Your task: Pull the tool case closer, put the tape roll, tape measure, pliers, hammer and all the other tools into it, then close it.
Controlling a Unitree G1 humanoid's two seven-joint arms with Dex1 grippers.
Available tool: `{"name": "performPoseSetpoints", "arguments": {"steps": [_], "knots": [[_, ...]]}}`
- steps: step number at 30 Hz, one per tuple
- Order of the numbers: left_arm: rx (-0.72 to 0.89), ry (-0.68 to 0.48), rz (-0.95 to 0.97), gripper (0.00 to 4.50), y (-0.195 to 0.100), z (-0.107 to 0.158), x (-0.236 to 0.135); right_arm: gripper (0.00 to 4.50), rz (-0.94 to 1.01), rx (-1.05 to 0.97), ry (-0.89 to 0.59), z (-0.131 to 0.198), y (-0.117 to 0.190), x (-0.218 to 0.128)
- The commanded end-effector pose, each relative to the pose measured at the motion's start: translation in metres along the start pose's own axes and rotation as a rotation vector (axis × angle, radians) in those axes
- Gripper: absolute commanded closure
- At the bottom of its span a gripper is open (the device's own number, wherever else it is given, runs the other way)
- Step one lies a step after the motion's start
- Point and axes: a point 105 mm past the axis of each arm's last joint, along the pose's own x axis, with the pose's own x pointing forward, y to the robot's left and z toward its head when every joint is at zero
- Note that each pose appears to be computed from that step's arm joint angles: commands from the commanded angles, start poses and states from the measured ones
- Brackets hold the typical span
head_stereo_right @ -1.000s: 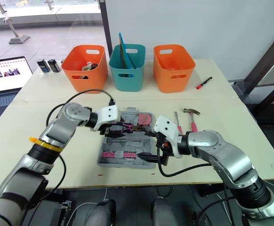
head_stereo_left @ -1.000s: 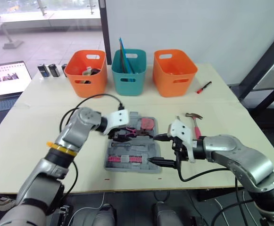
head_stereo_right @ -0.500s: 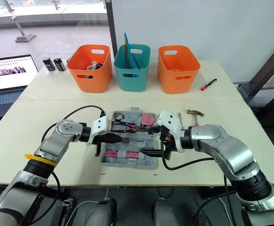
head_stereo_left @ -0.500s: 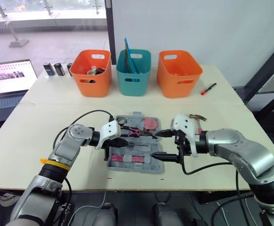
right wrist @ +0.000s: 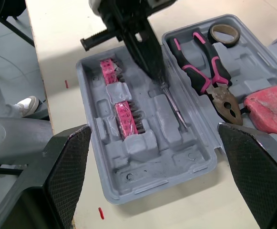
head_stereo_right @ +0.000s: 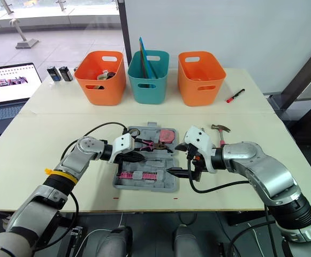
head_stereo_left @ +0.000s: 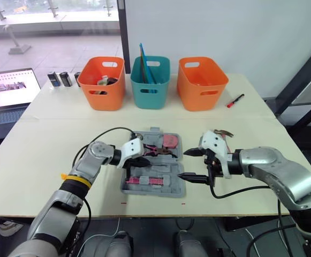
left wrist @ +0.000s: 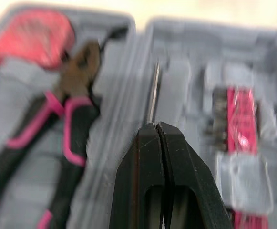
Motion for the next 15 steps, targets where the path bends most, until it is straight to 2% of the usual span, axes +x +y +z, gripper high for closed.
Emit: {"name": "performPoseSetpoints", "arguments": {"steps": [1,3,11,15], "knots": [[0.020,0.098,0.008,4.46,-0.002,-0.022,0.007,0.00,-0.030,-0.051,-0.037,0.013,-0.002,-0.006],[0.012,0.102,0.014,4.46,-0.001,-0.024,0.009,0.00,-0.031,-0.053,-0.039,0.014,-0.002,-0.007],[-0.011,-0.098,-0.005,4.46,0.003,0.024,-0.007,0.00,0.004,-0.044,-0.065,0.019,0.002,-0.009],[-0.004,-0.125,0.018,4.46,0.007,0.035,-0.019,0.00,0.008,-0.045,-0.067,0.020,0.001,-0.007]]}}
